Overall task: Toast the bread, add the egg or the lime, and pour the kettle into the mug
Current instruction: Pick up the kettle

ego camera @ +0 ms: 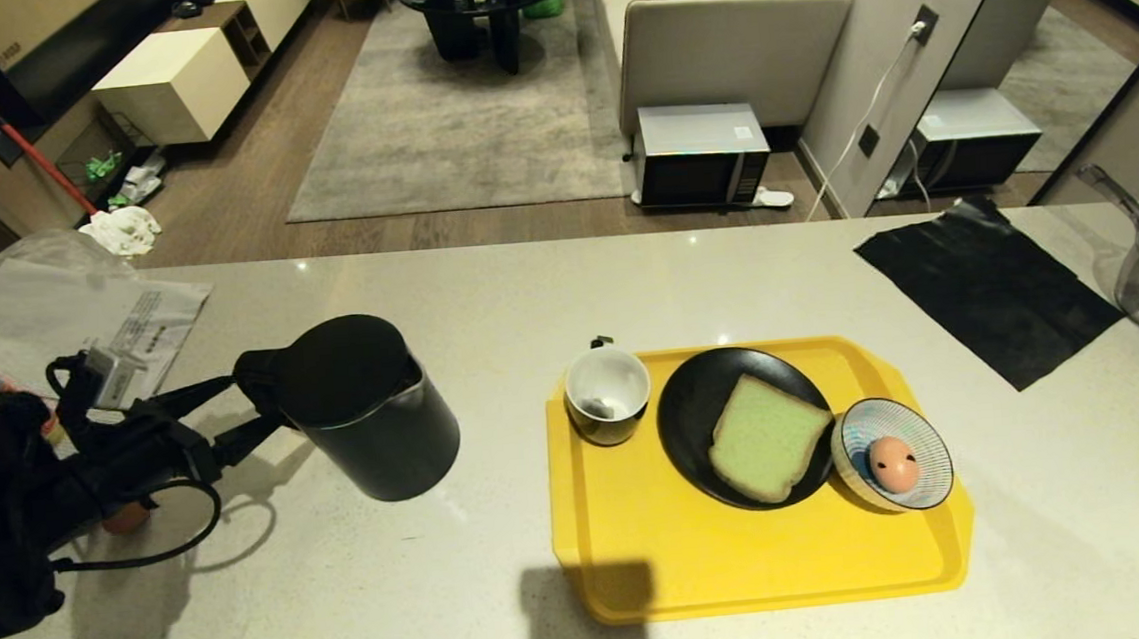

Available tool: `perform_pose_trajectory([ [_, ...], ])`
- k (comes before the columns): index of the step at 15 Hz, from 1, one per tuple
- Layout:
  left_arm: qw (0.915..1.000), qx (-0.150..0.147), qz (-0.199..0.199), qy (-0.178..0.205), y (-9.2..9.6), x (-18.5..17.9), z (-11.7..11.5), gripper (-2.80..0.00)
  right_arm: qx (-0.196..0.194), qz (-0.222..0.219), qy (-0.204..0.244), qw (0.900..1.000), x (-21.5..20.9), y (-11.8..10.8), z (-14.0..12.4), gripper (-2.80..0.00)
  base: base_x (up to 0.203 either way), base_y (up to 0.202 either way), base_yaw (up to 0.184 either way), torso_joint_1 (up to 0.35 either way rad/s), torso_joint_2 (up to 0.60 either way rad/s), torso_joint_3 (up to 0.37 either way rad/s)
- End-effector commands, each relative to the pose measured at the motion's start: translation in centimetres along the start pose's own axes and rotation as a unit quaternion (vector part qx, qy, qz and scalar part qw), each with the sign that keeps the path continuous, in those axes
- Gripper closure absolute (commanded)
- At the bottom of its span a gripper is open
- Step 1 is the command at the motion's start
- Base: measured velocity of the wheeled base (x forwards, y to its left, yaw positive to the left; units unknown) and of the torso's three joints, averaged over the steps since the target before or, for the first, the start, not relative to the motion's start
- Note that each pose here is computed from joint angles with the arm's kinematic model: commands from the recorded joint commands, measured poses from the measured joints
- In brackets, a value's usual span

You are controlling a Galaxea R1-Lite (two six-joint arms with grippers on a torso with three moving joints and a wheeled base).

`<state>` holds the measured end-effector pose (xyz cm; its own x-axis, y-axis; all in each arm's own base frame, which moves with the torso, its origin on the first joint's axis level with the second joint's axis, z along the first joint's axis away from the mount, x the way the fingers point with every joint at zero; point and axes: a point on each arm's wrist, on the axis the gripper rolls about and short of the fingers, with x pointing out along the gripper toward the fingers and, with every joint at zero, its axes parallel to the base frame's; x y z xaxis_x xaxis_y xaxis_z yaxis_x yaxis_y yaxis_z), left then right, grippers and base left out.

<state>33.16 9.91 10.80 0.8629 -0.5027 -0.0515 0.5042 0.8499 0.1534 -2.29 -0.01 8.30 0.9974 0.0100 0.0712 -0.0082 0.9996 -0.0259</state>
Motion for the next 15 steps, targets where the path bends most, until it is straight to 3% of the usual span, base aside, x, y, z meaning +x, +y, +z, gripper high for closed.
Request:
perform_pose_trajectory([
  [1, 0.9999, 0.005, -0.015, -0.006, -0.1, 1.1, 0.0, -2.80, 0.000, 0.001, 0.014, 1.000, 0.2, 0.0, -0.8, 0.00, 0.000, 0.000, 0.000, 0.000, 0.00, 0.000],
  [9, 0.9988, 0.015, -0.043, -0.019, 0.2, 3.8, 0.9, -2.80, -0.001, 0.001, 0.014, 1.000, 0.2, 0.0, -0.8, 0.00, 0.000, 0.000, 0.000, 0.000, 0.00, 0.000],
  [15, 0.9995, 0.018, -0.021, -0.013, 0.5, 3.3, 0.7, -2.80, 0.000, 0.001, 0.013, 1.000, 0.2, 0.0, -0.7, 0.00, 0.000, 0.000, 0.000, 0.000, 0.00, 0.000],
])
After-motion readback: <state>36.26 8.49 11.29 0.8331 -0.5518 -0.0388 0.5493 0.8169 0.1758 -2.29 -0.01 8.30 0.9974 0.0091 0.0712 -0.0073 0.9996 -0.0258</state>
